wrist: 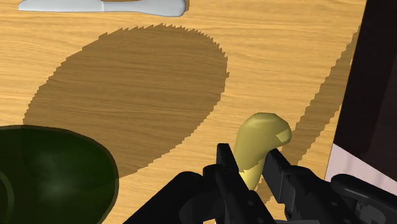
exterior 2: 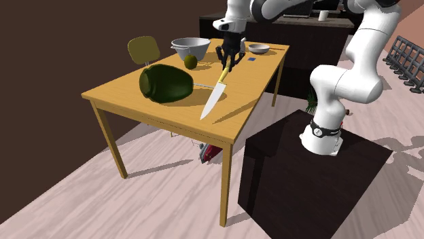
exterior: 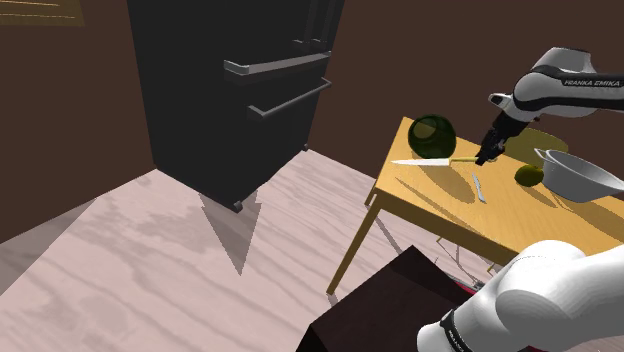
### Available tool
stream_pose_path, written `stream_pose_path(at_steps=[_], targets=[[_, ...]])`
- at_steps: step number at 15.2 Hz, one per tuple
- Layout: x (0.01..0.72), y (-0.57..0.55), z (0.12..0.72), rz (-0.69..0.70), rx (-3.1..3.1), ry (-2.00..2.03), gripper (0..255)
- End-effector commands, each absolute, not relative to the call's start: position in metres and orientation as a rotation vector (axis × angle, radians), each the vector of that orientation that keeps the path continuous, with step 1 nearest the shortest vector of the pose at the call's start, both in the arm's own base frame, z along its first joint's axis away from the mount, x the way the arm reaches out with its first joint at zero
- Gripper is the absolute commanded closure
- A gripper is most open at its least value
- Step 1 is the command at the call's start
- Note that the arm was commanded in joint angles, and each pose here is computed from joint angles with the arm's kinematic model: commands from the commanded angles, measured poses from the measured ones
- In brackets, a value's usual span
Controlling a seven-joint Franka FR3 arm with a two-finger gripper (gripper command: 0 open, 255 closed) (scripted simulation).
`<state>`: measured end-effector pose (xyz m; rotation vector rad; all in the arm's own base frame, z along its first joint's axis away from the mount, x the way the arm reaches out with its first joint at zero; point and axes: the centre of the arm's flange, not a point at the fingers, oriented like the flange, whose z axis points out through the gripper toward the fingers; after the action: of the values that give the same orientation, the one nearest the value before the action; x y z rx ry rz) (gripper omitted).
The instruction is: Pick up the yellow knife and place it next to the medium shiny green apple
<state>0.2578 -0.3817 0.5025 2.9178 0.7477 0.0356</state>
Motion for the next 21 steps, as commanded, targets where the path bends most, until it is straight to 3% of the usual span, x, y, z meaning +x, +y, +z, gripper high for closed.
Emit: stream_pose_path(at_steps=[1,21], targets=[[0.258,-0.382,0.513,0.035,2.918,0.748,255],[0.097,-0.574,0.518,0.035,2.918,0.748,255]])
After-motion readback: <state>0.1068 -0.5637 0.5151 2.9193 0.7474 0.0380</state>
